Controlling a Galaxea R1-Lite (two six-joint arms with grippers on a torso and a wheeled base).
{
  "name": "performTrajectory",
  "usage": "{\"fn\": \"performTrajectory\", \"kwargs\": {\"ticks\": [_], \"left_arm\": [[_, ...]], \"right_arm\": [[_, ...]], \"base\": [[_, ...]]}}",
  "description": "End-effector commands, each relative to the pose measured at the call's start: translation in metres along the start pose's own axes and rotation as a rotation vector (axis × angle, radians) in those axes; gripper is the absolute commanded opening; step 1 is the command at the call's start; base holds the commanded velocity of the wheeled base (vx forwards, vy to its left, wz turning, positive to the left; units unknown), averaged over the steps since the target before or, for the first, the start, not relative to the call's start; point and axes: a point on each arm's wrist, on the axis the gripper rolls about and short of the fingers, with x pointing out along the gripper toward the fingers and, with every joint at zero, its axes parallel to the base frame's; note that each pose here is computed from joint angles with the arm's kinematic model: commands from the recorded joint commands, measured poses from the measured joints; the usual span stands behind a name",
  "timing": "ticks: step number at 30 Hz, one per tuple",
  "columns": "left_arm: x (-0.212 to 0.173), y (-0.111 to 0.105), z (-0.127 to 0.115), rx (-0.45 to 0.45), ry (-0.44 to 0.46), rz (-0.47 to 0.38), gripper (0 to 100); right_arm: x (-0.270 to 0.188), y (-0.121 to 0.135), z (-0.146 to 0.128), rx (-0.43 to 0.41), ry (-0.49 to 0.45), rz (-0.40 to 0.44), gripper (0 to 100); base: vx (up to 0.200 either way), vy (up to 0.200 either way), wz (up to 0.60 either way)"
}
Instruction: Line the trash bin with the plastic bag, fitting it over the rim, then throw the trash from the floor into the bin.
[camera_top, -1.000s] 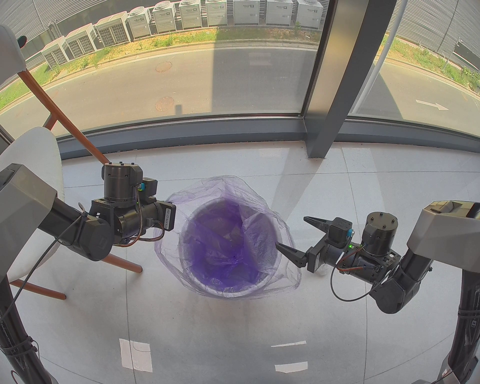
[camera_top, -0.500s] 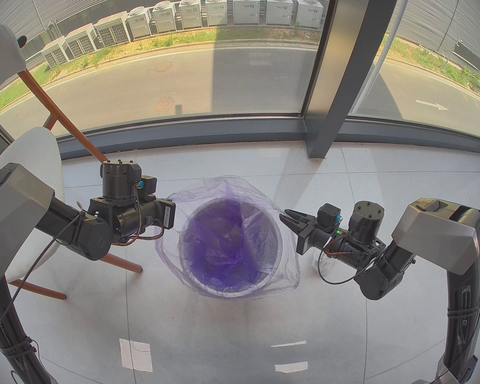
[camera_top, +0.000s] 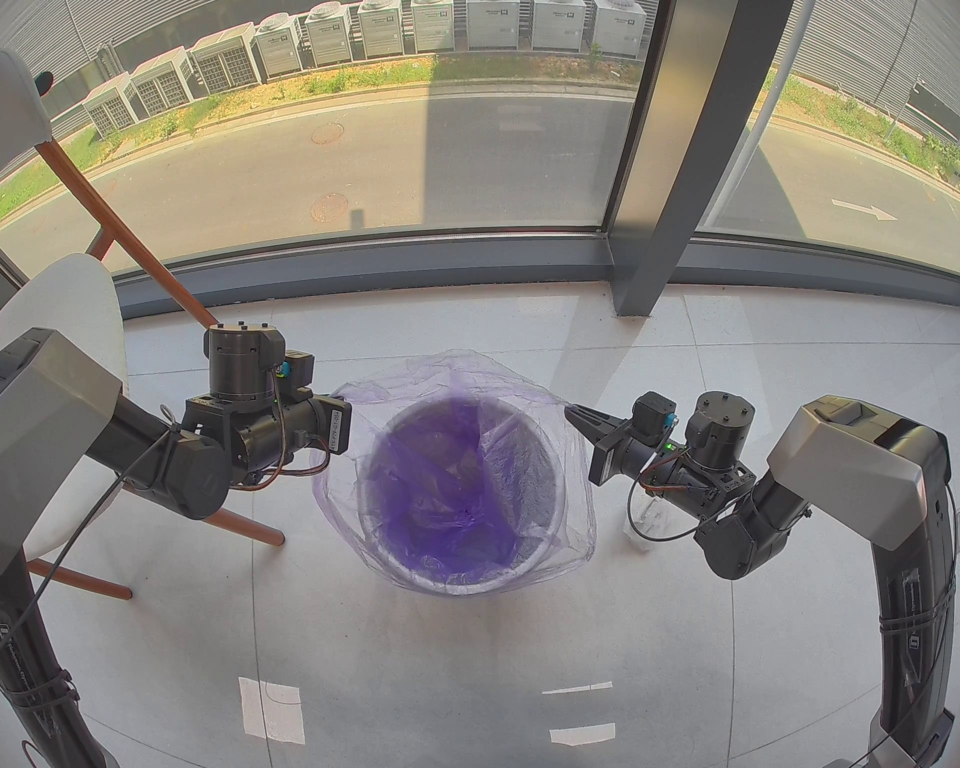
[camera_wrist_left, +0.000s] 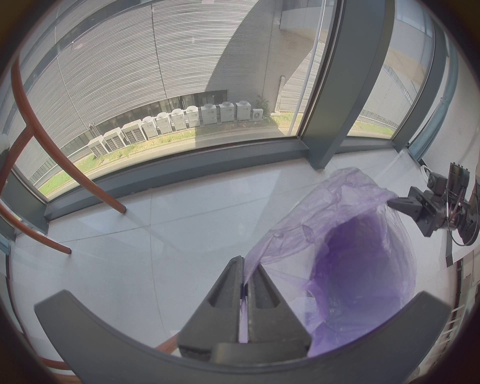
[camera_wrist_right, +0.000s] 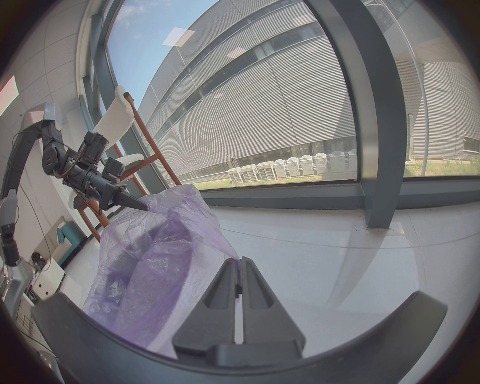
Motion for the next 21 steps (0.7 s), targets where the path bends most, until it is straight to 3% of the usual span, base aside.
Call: {"fn": "performTrajectory", "kwargs": {"ticks": [1,6,21], "left_arm": [[0.012,0.003,-0.011,-0.004,0.017,0.010,0],[0.021,0.004,-0.023,-0.006,0.048,0.012,0],[0.033,0.004,-0.027,-0.056,0.044,0.019,0]], "right_arm": [[0.002,-0.006,-0.006,0.017,0.003,-0.011,0],[0.001,-0.009,-0.011,0.028,0.013,-0.025,0],[0.009,-0.009,-0.021,0.079,0.015,-0.027,0]], "base": [[0.000,0.000,0.00],[0.000,0.000,0.00],[0.000,0.000,0.00]]}}
